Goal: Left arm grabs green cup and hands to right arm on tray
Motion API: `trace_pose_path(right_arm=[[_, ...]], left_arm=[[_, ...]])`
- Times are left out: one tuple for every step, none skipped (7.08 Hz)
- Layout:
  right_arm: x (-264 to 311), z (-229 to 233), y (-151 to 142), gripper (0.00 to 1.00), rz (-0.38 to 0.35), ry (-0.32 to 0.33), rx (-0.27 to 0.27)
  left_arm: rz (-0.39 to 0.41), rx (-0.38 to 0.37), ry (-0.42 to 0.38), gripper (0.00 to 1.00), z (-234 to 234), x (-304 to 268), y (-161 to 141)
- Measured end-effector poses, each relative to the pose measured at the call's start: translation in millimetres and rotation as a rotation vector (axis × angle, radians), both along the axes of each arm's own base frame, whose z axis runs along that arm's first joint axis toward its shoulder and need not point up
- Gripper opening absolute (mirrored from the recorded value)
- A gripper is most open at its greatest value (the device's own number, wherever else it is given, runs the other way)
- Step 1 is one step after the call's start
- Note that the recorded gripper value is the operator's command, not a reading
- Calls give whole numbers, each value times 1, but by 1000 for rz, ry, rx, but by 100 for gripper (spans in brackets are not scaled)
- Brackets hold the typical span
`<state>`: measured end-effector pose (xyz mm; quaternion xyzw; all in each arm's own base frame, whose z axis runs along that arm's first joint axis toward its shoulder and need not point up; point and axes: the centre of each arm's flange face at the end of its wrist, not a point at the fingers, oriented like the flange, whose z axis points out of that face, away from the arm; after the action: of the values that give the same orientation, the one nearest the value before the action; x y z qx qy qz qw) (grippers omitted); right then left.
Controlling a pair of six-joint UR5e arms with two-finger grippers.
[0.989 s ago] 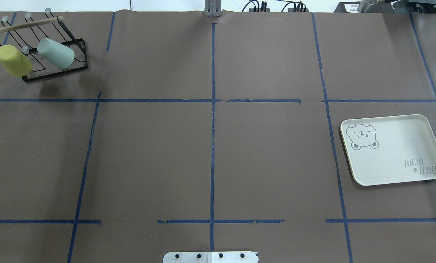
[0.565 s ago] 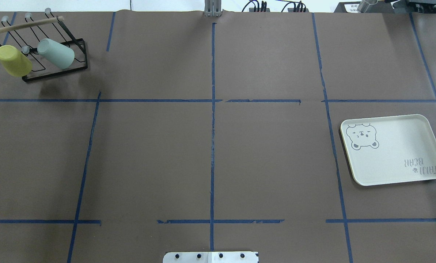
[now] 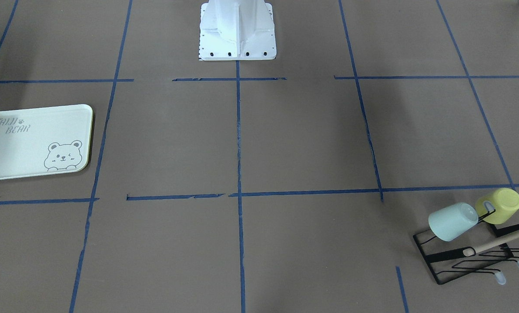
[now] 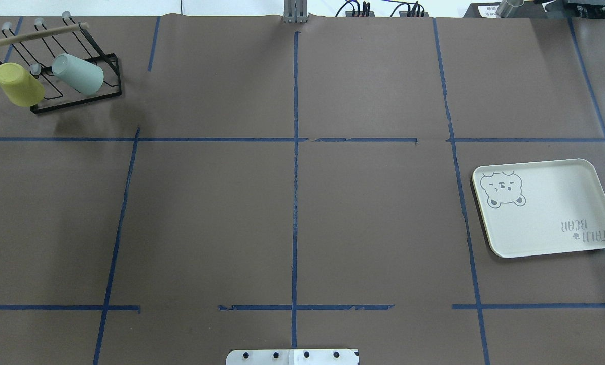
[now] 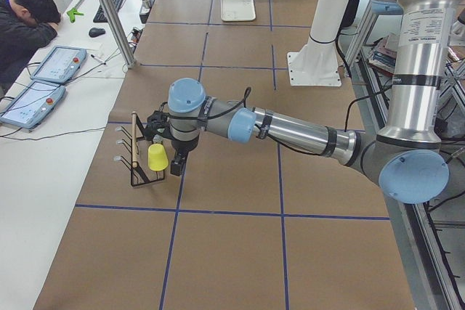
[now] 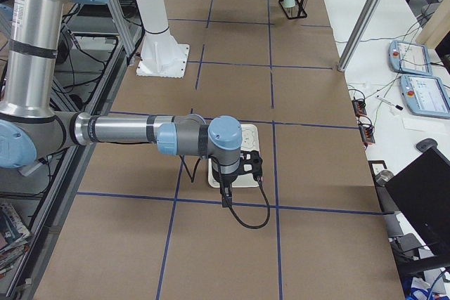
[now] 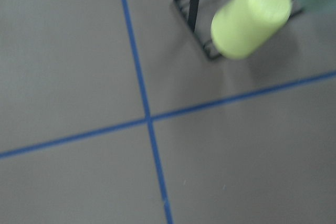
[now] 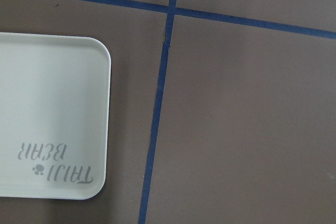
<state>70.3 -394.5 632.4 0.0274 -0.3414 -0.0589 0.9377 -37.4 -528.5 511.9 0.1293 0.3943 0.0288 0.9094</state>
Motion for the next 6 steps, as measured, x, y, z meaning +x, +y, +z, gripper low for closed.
trace_pose_path(right_arm=[[0,-1,0,100,0,0,1],[0,-1,0,100,-1,0,2],[0,-1,0,100,-1,0,3],[0,-1,0,100,-1,0,3],[0,-1,0,100,-1,0,3],[0,-1,0,100,-1,0,3]], left_arm=[[-21,27,24,100,-16,16,-9],[-31,58,54,100,-30,45,-13],[-70,62,67,100,-38,79,-16],[-139,72,53,100,-45,113,-21],[-214,83,43,100,-56,145,-30],[-289,101,39,100,-72,171,-41]])
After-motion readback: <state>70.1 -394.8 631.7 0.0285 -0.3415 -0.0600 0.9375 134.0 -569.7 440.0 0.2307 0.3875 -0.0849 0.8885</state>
